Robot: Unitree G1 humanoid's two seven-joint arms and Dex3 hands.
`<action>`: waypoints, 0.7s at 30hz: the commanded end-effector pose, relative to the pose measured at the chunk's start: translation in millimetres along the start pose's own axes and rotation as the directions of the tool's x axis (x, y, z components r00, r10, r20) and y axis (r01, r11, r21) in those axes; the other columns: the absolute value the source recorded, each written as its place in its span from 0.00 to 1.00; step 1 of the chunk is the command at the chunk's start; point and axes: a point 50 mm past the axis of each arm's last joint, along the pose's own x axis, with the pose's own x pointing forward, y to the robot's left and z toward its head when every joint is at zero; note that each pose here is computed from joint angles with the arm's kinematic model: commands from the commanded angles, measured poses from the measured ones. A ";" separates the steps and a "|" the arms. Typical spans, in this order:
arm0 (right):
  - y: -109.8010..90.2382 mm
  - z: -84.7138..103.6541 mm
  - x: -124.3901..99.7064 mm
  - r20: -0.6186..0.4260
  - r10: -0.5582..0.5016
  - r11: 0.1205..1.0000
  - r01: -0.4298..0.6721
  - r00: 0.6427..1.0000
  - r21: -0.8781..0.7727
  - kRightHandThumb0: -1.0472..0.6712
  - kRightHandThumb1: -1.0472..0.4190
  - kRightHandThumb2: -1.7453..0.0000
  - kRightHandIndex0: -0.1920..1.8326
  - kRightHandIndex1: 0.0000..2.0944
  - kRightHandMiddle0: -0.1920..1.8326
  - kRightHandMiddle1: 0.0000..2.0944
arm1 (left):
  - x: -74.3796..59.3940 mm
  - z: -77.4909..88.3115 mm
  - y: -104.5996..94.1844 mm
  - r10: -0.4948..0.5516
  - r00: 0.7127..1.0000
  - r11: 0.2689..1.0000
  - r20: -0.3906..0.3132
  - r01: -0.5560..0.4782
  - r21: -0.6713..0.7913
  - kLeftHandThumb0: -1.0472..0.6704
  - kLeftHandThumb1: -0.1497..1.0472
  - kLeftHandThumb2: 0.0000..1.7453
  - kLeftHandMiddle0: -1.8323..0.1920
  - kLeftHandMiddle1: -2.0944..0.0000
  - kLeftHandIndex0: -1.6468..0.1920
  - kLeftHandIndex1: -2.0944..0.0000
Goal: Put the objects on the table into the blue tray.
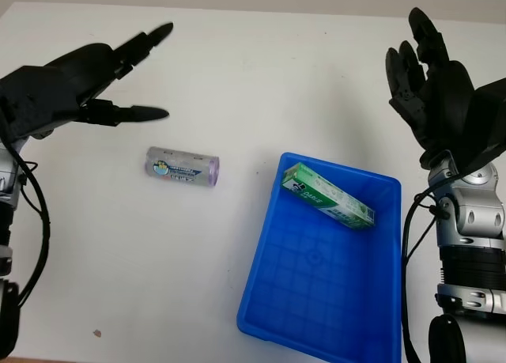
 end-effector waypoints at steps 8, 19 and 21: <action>0.1 10.3 1.8 0.037 0.011 1.000 -0.012 0.999 0.007 0.37 0.00 0.65 0.01 0.03 0.01 0.04 | -6.7 4.1 -30.9 -0.093 0.994 0.984 -0.054 0.100 0.145 0.08 0.91 0.03 0.96 0.98 0.95 0.98; 0.6 15.9 2.6 0.050 0.007 1.000 -0.008 0.999 0.010 0.38 0.00 0.65 0.02 0.03 0.03 0.04 | 11.6 -6.7 -72.9 -0.036 0.993 0.956 -0.110 0.066 0.285 0.12 0.89 0.02 0.94 0.96 0.93 0.96; -0.3 16.8 2.5 0.058 0.011 1.000 -0.012 0.998 0.014 0.38 0.00 0.65 0.02 0.03 0.03 0.04 | 15.3 -5.7 -77.8 0.006 0.994 0.948 -0.106 0.028 0.317 0.18 0.88 0.03 0.89 0.95 0.88 0.95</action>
